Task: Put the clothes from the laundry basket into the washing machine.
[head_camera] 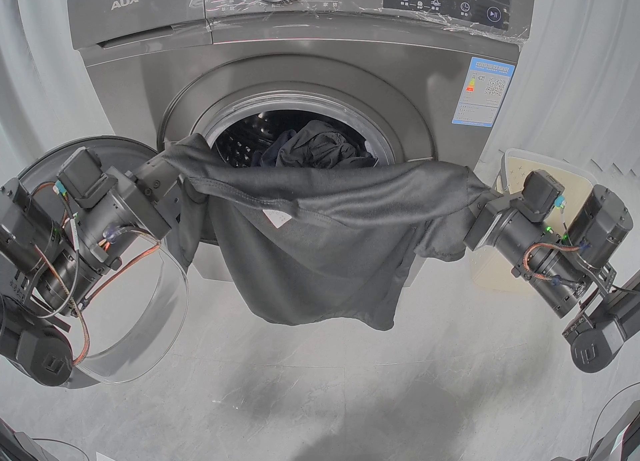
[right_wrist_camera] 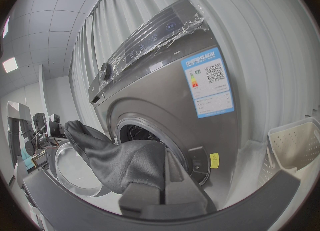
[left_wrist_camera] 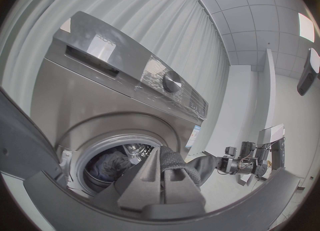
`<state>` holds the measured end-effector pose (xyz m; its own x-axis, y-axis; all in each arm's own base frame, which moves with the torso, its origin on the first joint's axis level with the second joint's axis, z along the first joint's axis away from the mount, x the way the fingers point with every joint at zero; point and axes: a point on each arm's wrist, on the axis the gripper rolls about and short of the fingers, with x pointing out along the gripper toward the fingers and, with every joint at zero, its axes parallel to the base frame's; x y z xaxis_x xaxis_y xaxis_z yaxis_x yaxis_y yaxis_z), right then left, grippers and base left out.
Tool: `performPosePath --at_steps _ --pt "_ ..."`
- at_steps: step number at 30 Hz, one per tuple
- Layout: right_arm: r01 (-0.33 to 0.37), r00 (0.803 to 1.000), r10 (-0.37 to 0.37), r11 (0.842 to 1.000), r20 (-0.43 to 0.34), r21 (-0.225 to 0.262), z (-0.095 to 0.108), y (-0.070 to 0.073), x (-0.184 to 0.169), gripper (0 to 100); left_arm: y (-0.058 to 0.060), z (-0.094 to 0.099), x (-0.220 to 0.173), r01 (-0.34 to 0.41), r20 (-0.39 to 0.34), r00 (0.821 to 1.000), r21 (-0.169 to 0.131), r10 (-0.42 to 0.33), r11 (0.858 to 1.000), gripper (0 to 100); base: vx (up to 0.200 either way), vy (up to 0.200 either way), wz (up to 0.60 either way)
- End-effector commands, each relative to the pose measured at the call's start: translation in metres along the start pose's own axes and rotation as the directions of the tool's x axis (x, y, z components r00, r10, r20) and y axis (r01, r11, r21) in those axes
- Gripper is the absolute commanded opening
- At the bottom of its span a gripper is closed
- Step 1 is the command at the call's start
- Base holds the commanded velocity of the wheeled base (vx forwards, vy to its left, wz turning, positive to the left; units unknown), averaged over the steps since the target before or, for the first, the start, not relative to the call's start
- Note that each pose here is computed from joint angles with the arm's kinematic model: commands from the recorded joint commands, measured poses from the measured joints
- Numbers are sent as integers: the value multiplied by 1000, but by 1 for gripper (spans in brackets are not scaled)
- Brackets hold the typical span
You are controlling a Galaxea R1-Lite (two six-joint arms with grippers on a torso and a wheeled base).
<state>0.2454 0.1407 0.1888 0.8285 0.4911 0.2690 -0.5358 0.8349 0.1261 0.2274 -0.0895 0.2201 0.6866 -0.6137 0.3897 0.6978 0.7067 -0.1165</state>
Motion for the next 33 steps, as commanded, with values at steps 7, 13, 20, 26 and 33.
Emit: performPosePath --at_steps 7,13,20,26,33 --pt "-48 993 50 999 -107 26 -31 18 -3 0 -7 -21 17 46 -48 998 3 -45 999 0 0 0 0" --pt "-74 982 80 996 -173 40 -49 27 -6 0 -14 -22 21 61 -46 997 -7 -61 998 0 0 0 0" --pt "-105 961 120 992 -248 73 -73 42 -11 0 -9 -31 34 6 -37 999 -4 -6 1000 0 0 0 0" --pt "-97 919 118 993 -375 75 -105 50 -29 100 -11 -25 39 4 -4 1000 10 -4 1000 0 0 0 0" --pt "-108 840 117 993 -530 49 -124 48 -57 100 -14 -21 42 -1 22 1000 11 1 1000 0 0 0 0"
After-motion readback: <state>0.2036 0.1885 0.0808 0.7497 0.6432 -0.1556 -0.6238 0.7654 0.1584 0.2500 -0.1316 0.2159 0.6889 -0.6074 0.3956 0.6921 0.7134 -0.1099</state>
